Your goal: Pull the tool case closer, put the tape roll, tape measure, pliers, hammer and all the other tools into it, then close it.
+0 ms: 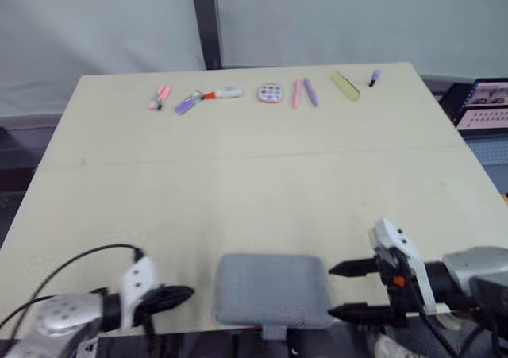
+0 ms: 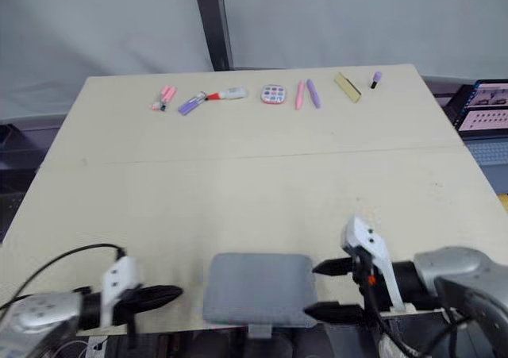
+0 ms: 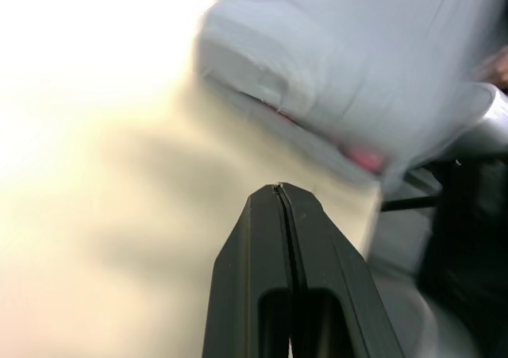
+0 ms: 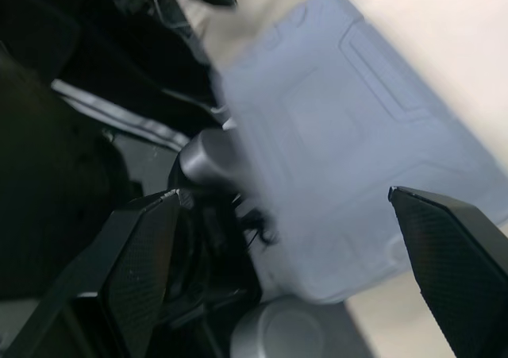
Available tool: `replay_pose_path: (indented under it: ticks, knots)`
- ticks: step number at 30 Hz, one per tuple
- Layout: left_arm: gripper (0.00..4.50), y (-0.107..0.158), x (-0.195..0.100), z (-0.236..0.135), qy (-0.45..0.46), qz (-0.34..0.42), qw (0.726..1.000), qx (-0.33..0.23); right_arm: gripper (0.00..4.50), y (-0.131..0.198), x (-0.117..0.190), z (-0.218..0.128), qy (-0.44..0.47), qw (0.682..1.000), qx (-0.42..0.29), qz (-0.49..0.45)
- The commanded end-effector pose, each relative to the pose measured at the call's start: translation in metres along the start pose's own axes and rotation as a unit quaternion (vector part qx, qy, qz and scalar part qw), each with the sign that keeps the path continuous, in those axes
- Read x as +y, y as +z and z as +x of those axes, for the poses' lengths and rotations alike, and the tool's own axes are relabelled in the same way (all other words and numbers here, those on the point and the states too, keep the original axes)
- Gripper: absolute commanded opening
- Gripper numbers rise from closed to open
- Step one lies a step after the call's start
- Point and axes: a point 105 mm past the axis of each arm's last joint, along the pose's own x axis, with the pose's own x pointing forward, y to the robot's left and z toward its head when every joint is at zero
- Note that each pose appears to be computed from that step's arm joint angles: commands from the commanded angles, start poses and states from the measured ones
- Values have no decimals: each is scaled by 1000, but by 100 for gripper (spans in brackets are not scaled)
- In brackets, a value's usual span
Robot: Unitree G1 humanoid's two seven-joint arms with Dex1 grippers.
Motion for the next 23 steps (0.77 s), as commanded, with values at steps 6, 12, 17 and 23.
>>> replay_pose_path:
  ticks: [6, 12, 17, 23]
  knots:
    - [0, 9, 54, -35, 107, 27, 992, -59, 444, -6, -27, -20, -135, 985, -71, -80]
    - [0, 16, 58, -20, 114, 58, 987, -94, 444, -21, -46, -30, -215, 960, -106, -142]
    - [0, 11, 60, -6, 120, 65, 986, -98, 444, -29, -54, -33, -235, 951, -115, -164]
    - [0, 15, 59, 6, 110, 74, 985, -113, 444, -35, -59, -34, -238, 951, -111, -162]
